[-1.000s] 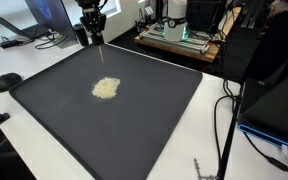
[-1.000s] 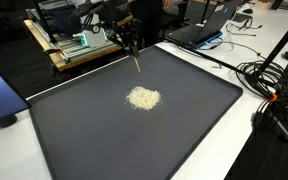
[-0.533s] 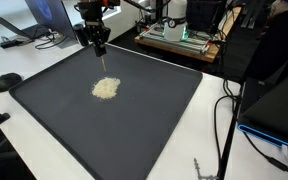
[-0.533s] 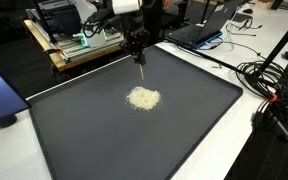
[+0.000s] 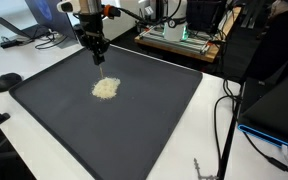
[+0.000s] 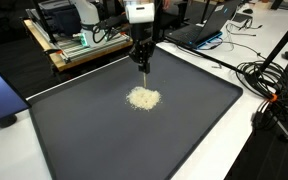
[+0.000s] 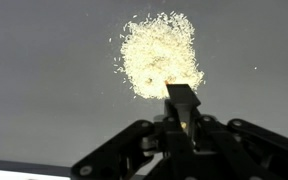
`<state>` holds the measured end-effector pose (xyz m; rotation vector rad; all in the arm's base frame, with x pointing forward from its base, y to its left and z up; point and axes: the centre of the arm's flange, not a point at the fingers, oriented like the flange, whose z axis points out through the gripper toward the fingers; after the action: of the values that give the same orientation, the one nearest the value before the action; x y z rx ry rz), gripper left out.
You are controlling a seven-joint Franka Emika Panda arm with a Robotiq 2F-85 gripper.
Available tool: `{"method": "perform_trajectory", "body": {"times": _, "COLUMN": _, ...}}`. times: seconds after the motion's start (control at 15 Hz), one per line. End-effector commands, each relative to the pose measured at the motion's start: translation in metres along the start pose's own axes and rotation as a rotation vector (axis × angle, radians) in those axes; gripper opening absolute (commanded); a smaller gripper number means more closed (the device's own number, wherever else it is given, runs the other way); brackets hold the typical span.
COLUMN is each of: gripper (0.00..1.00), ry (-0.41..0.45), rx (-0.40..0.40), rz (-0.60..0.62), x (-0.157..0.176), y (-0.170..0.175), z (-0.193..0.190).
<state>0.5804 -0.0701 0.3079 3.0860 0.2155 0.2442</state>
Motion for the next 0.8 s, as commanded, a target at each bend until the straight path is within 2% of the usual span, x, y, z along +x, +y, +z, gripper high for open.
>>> {"method": "perform_trajectory", "body": {"times": 0.0, "gripper": 0.03, "ry": -0.012, "rx": -0.042, "rz": -0.007, "x": 0.008, "y": -0.004, "z": 0.013}}
{"method": "perform_trajectory", "body": {"times": 0.73, "gripper": 0.03, "ry": -0.030, "rx": -0.037, "rz": -0.027, "x": 0.005, "y": -0.017, "z": 0.044}}
